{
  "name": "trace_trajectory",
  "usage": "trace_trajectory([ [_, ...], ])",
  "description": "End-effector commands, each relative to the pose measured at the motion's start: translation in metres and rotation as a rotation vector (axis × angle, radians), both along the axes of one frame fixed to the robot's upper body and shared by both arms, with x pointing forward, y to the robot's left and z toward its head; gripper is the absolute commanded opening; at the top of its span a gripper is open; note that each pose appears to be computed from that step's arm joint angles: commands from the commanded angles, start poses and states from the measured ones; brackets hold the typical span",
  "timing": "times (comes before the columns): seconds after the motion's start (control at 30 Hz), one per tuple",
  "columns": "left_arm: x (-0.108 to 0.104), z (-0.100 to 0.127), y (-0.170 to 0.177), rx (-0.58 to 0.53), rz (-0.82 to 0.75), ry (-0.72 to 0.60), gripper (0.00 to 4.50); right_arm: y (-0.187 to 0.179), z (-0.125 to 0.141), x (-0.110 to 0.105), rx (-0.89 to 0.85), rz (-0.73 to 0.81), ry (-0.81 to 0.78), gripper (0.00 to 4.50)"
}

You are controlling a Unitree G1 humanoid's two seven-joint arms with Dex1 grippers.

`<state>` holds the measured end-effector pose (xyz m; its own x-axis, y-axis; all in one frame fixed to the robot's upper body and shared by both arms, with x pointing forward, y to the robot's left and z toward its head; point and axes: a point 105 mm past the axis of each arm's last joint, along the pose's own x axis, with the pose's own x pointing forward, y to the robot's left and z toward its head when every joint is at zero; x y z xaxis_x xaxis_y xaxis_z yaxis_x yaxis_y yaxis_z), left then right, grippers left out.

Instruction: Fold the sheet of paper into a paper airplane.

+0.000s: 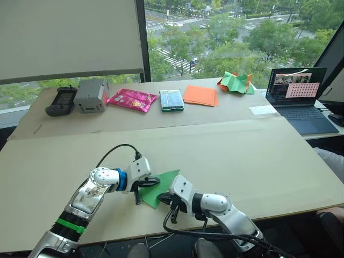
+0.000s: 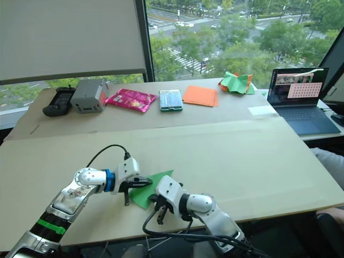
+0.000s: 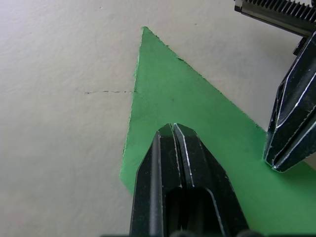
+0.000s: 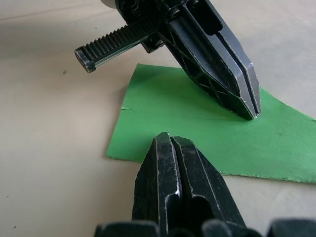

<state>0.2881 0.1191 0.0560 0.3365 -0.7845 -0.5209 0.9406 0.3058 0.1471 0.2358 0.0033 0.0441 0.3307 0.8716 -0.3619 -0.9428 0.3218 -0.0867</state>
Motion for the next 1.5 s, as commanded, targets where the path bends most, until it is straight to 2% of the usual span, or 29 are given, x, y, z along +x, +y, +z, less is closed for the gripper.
trace_trajectory([
  [0.03,-0.01,-0.021,0.011,0.064,0.028,0.09,0.05,0.006,-0.024,-0.024,-0.061,0.084,0.107,0.0],
  [0.33,-0.009,-0.02,0.013,0.068,0.043,0.088,0.05,0.008,-0.024,-0.028,-0.083,0.137,0.085,0.0],
  [0.4,-0.008,-0.019,0.014,0.066,0.051,0.085,0.05,0.005,-0.02,-0.02,-0.068,0.098,0.067,0.0],
  [0.53,-0.001,-0.015,0.017,0.055,0.079,0.064,0.05,-0.011,0.009,0.001,0.02,0.005,0.017,0.0],
  [0.7,0.008,-0.002,0.017,-0.016,0.129,0.046,0.05,-0.03,0.04,0.016,0.096,-0.069,-0.024,0.0],
  [0.87,0.017,0.022,0.019,-0.111,0.184,0.02,0.05,-0.042,0.039,0.03,0.047,-0.15,-0.052,0.0],
  [0.97,0.02,0.032,0.023,-0.126,0.193,0.002,0.05,-0.043,0.039,0.032,0.042,-0.17,-0.06,0.0],
  [1.23,0.026,0.044,0.042,-0.051,0.141,-0.06,0.05,-0.043,0.044,0.037,0.043,-0.213,-0.083,0.0],
  [1.37,0.035,0.05,0.048,0.05,0.027,-0.157,0.05,-0.051,0.045,0.041,0.029,-0.246,-0.092,0.0],
  [1.5,0.043,0.061,0.041,0.122,-0.168,-0.305,1.14,-0.058,0.046,0.043,0.015,-0.259,-0.096,0.0],
])
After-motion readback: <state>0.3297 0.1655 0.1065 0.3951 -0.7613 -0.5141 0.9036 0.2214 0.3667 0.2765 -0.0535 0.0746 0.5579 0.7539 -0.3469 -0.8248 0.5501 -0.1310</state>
